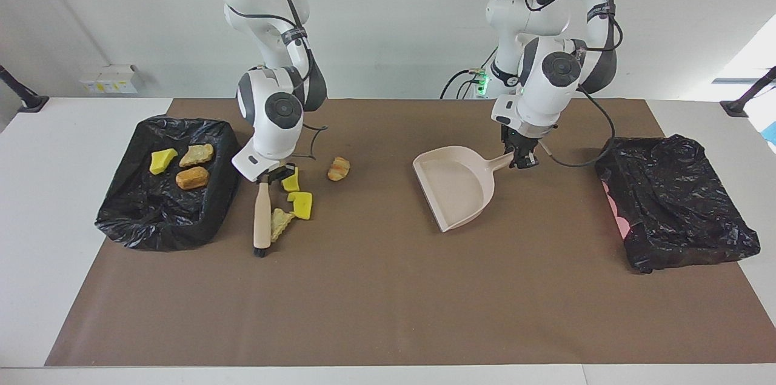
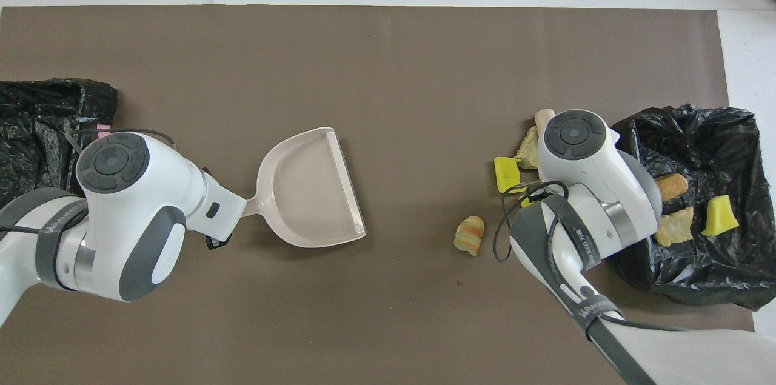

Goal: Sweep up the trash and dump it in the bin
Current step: 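Sweep the debris toward the dustpan with the right gripper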

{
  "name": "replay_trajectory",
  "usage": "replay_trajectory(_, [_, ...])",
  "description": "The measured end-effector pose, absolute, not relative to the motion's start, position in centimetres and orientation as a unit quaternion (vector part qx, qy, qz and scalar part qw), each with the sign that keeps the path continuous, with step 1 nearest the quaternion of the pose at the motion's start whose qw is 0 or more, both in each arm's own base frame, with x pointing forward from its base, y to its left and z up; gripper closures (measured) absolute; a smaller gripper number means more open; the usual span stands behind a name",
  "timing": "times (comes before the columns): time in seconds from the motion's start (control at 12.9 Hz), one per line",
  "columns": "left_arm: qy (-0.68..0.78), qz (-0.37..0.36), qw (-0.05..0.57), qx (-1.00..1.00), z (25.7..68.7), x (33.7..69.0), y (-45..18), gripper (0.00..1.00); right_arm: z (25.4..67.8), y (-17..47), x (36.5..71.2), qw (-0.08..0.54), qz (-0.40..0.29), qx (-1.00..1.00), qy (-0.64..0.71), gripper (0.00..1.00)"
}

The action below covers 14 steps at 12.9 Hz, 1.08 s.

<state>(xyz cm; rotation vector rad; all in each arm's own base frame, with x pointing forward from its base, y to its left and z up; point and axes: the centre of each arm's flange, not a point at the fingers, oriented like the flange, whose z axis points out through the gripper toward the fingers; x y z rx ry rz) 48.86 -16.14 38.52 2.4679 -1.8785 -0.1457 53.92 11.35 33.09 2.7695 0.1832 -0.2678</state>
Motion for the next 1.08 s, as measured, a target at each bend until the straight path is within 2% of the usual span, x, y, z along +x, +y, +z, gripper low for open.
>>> replay_trajectory(0.15, [-0.612, -0.028, 0.011, 0.79, 38.4, 48.9, -17.0, 0.69, 33.8, 12.2, 53.4, 0.172, -0.106, 0.975, 0.092, 0.75])
replay_trajectory(0.46, [-0.612, -0.029, 0.01, 0.79, 37.0, 47.5, -20.0, 0.69, 36.5, 9.2, 51.8, 0.157, -0.14, 0.976, 0.063, 0.75])
replay_trajectory(0.77, [-0.606, -0.041, 0.011, 0.794, 35.9, 46.0, -21.8, 0.69, 34.4, 9.1, 46.7, 0.121, -0.134, 0.983, 0.025, 0.75])
replay_trajectory(1.08, [-0.598, -0.047, 0.01, 0.8, 35.3, 45.7, -22.3, 0.69, 33.0, 11.3, 45.7, 0.108, -0.094, 0.99, -0.012, 0.75])
